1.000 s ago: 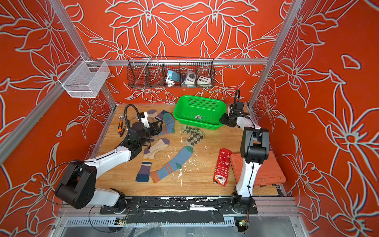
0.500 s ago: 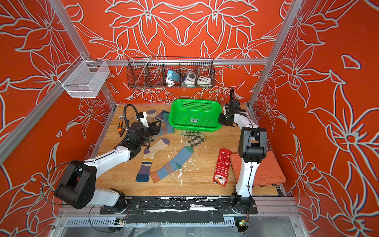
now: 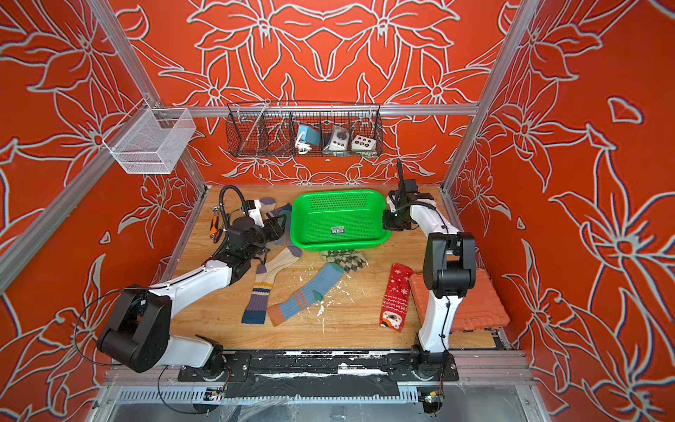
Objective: Place the socks together as a pair
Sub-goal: Move the bin to the center of the board.
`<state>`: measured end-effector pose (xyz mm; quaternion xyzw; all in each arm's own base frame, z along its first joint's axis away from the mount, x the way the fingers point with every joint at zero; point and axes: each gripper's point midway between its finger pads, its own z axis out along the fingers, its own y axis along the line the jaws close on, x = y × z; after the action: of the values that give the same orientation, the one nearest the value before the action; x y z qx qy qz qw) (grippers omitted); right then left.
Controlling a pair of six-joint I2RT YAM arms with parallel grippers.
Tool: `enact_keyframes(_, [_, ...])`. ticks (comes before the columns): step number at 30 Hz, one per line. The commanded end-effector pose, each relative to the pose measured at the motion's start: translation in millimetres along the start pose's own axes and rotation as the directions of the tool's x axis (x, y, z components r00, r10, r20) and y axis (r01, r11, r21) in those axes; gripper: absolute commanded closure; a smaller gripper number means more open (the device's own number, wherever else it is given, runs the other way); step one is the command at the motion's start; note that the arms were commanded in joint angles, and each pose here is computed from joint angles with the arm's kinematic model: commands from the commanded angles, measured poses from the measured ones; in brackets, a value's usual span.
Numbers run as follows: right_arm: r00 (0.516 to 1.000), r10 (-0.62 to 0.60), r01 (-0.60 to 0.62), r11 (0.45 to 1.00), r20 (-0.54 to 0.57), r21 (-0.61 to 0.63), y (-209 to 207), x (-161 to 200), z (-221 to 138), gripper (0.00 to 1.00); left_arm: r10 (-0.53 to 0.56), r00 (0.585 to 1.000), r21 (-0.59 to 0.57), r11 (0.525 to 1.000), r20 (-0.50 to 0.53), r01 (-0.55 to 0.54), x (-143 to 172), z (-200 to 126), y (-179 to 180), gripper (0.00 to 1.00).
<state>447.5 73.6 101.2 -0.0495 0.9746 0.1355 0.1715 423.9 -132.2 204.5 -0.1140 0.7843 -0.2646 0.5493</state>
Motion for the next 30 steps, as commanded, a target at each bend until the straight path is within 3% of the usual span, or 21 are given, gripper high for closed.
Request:
enact_keyframes(1, [0.999, -0.025, 0.029, 0.995, -0.038, 0.097, -21.4, 4.1, -6.1, 0.99, 0.016, 1.000, 0.024, 1.000, 0.024, -0.017, -11.4, -4.8, -7.6, 0.47])
enact_keyframes(14, [0.993, 0.068, -0.080, 0.987, 0.092, 0.139, -63.1, -22.8, -17.7, 0.97, 0.021, 1.000, 0.025, 0.999, -0.009, -0.021, -6.2, 1.9, -7.8, 0.47])
enact_keyframes(19, [0.991, 0.056, -0.070, 0.990, 0.123, 0.119, -62.5, -34.8, -15.7, 0.87, 0.025, 0.999, 0.021, 0.999, -0.021, -0.025, -3.0, 3.4, -6.3, 0.47])
enact_keyframes(22, [0.989, 0.051, -0.066, 0.992, 0.137, 0.108, -62.0, -43.2, -12.3, 0.87, 0.028, 0.999, 0.019, 0.999, -0.025, -0.028, -2.2, 3.2, -6.0, 0.47])
enact_keyframes(23, [0.989, 0.050, -0.064, 0.993, 0.137, 0.102, -61.6, -44.7, -10.4, 0.84, 0.029, 0.999, 0.017, 0.999, -0.027, -0.029, -1.7, 3.2, -5.5, 0.47])
enact_keyframes(27, [0.988, 0.056, -0.067, 0.995, 0.146, 0.070, -55.3, -47.4, -10.7, 0.58, 0.043, 0.998, 0.011, 0.999, -0.044, -0.042, -0.3, 5.5, -5.3, 0.44])
enact_keyframes(30, [0.979, 0.041, -0.056, 0.996, 0.198, 0.071, -44.3, -51.6, -34.0, 0.49, 0.068, 0.993, -0.016, 0.997, -0.098, -0.070, 4.6, 6.8, -2.6, 0.41])
